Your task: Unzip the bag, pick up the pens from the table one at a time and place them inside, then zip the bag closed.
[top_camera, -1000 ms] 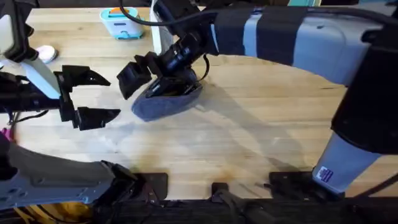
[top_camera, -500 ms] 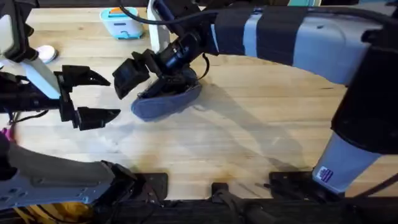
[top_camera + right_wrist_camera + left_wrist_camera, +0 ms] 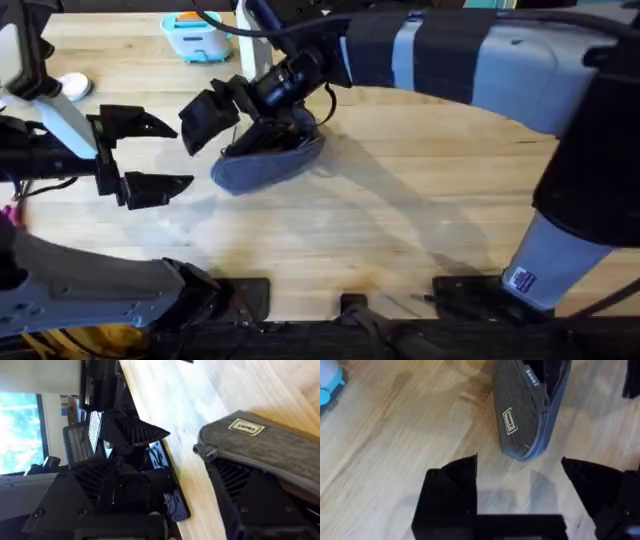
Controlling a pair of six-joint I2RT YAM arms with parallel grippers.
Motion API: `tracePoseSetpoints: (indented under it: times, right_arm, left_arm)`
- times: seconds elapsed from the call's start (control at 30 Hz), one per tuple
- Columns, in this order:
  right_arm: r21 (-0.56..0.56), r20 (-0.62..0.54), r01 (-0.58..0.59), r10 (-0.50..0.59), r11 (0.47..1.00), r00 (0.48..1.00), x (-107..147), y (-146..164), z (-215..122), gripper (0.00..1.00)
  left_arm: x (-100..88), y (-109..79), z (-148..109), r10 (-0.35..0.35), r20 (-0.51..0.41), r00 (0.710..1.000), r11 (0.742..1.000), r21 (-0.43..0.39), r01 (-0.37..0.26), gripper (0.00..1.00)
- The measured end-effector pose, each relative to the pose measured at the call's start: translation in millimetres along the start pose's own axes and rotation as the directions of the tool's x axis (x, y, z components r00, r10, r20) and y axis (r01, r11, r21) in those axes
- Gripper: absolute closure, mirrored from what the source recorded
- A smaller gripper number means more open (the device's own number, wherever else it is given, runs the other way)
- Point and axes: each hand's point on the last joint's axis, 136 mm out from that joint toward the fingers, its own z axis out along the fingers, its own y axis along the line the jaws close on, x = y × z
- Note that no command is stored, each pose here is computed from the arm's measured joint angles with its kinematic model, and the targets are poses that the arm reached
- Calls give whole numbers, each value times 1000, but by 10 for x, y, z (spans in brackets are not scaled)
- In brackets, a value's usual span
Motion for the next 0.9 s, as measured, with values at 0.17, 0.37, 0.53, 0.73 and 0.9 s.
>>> tracePoseSetpoints:
  times: [0.17, 0.37, 0.53, 0.73, 0.9]
  right_arm:
    - [-3, 19, 12, -12, 1000, 1000, -75, 29, -50, 6]
    - [-6, 29, 22, -22, 1000, 999, -118, 61, -74, 5]
    - [-7, 47, 45, -45, 999, 998, -195, 134, -107, 5]
    - [-1, 64, 59, -59, 998, 996, -254, 158, -140, 5]
    - [51, 84, 72, -76, 996, 994, -297, 55, -170, 5]
  left_arm:
    - [-1, 0, 0, 0, 0, 1000, 1000, 0, 0, 7]
    - [0, 0, 0, 0, 0, 1000, 1000, 0, 0, 6]
    - [0, 0, 0, 0, 0, 1000, 1000, 0, 0, 7]
    - [-8, -14, 0, -6, 3, 1000, 1000, 5, 6, 8]
    - [-42, -82, -2, -37, 13, 999, 999, 30, 36, 7]
